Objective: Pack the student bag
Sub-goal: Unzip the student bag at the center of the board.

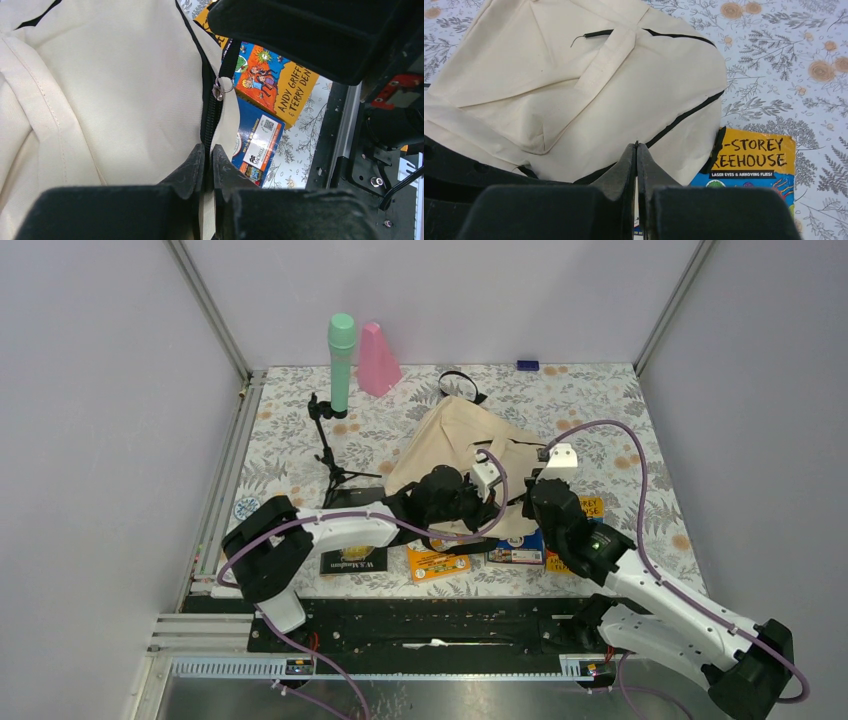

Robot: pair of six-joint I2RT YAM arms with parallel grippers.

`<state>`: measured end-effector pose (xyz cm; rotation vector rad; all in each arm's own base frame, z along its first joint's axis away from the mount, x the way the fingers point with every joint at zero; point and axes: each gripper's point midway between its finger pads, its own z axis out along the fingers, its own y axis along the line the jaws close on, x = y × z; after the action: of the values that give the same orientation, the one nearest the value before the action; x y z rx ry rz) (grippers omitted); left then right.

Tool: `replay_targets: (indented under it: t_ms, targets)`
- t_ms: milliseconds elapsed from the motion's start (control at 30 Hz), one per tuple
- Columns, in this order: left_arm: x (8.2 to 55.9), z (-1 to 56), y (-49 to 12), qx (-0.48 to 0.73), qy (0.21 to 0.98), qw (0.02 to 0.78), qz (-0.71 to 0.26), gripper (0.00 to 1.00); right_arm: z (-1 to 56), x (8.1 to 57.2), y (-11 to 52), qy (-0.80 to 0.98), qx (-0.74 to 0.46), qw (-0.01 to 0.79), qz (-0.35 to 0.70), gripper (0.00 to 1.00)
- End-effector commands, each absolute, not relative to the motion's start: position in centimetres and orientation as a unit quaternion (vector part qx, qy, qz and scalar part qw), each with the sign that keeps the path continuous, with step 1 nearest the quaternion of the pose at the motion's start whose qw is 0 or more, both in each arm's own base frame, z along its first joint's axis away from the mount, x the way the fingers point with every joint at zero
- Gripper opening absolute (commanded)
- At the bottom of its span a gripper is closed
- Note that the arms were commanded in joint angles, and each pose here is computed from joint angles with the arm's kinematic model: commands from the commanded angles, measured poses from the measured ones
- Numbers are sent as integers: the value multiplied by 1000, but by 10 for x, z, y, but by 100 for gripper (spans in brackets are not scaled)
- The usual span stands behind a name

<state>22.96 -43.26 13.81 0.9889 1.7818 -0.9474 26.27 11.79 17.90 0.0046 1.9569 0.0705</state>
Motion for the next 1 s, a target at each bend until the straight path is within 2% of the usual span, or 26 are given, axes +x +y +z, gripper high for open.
replay_targets:
  t_ms: [0,467,967]
  targets:
    - [229,137,-419,390,727,432,-363,0,221,278,104,802,25,597,-12,0]
    - [224,134,-402,378,738,435,-352,0,214,283,102,824,26,566,-13,0]
    - [212,99,-362,363,777,412,-308,0,198,288,93,843,43,537,0,0]
